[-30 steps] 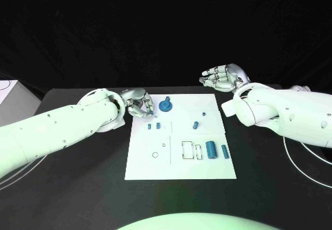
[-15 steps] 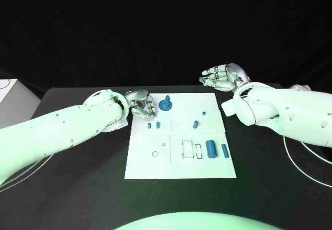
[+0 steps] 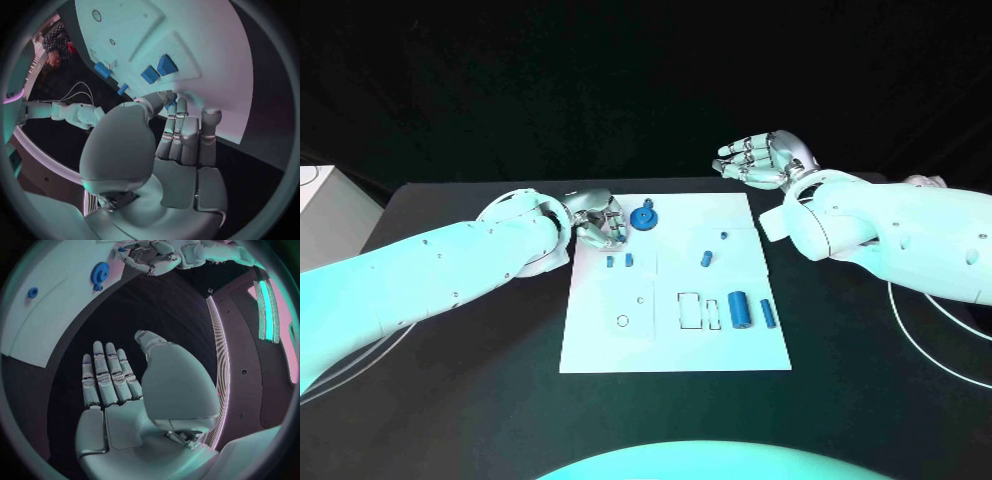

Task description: Assemble the parts on the task board

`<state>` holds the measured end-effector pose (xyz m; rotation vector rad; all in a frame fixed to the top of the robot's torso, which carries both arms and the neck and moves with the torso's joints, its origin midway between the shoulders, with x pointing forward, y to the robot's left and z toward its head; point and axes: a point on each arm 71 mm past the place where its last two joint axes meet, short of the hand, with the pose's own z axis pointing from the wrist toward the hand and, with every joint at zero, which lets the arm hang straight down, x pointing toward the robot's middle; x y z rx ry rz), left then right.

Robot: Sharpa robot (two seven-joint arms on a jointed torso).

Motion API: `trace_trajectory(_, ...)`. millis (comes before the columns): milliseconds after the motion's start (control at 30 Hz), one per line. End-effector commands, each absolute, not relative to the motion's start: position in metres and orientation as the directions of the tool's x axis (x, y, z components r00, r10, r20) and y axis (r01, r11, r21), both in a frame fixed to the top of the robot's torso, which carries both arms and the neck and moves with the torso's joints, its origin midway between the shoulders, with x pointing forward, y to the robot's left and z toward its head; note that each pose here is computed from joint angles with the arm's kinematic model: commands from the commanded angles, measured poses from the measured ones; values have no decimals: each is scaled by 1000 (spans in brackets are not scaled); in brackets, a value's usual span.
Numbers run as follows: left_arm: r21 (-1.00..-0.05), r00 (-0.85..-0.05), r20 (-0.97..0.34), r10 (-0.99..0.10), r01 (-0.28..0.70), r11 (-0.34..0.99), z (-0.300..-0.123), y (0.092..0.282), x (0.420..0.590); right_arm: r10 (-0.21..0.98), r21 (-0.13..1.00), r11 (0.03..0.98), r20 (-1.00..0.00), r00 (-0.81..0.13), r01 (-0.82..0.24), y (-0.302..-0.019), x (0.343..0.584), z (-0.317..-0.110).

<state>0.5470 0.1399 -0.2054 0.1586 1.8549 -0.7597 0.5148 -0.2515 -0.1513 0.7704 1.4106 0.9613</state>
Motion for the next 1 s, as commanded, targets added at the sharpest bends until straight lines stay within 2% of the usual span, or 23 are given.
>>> trace_trajectory(33,-423,-432,-874,-222,451,786,-209,137,546,887,891,443,-452,-93,-102,-249,515,-151)
trace_trajectory(1000,-403,-470,-864,-180,432,806,-215,137,547,886,891,444,-453,-99,-99,-250,514,-151)
